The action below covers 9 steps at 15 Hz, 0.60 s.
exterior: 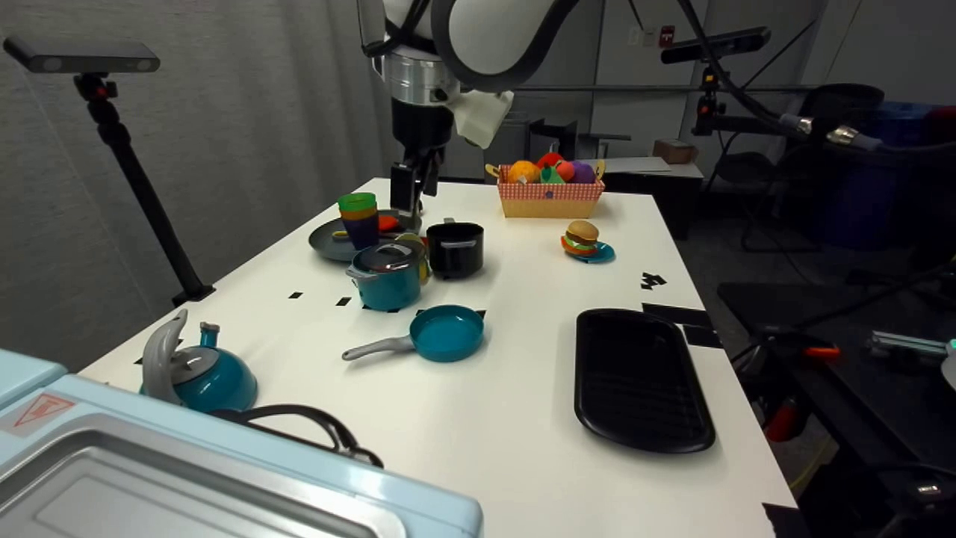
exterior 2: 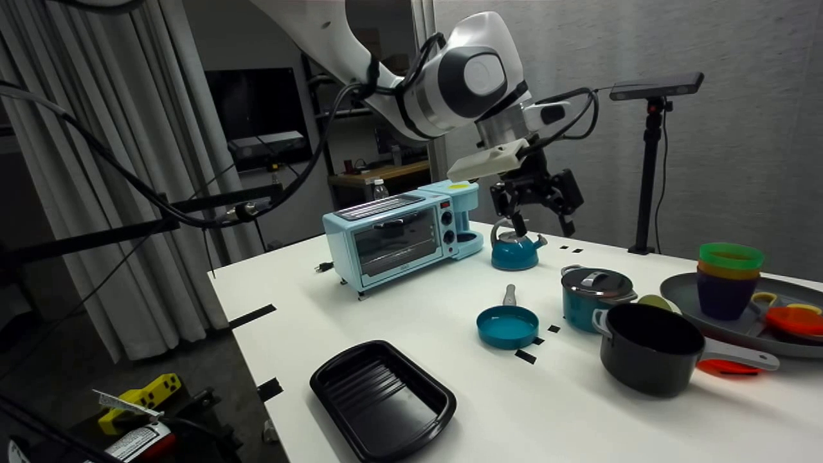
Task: Transfer the lid from the blue pot to the pan
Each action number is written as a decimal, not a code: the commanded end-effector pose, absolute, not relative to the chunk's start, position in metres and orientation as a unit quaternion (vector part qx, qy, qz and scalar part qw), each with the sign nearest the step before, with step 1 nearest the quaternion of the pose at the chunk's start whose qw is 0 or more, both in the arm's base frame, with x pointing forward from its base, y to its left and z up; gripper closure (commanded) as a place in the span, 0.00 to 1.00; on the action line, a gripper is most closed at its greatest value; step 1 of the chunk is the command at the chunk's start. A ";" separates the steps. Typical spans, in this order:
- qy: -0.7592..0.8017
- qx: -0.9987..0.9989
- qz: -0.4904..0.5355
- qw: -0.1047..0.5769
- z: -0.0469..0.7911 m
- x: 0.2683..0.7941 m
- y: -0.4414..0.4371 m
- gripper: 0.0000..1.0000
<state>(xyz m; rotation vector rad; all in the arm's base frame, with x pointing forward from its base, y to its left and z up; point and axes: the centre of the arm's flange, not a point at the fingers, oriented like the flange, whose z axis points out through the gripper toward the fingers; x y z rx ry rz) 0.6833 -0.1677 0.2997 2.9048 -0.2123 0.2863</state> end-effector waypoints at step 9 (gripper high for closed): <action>-0.088 0.976 0.173 0.101 0.258 0.684 -0.187 0.00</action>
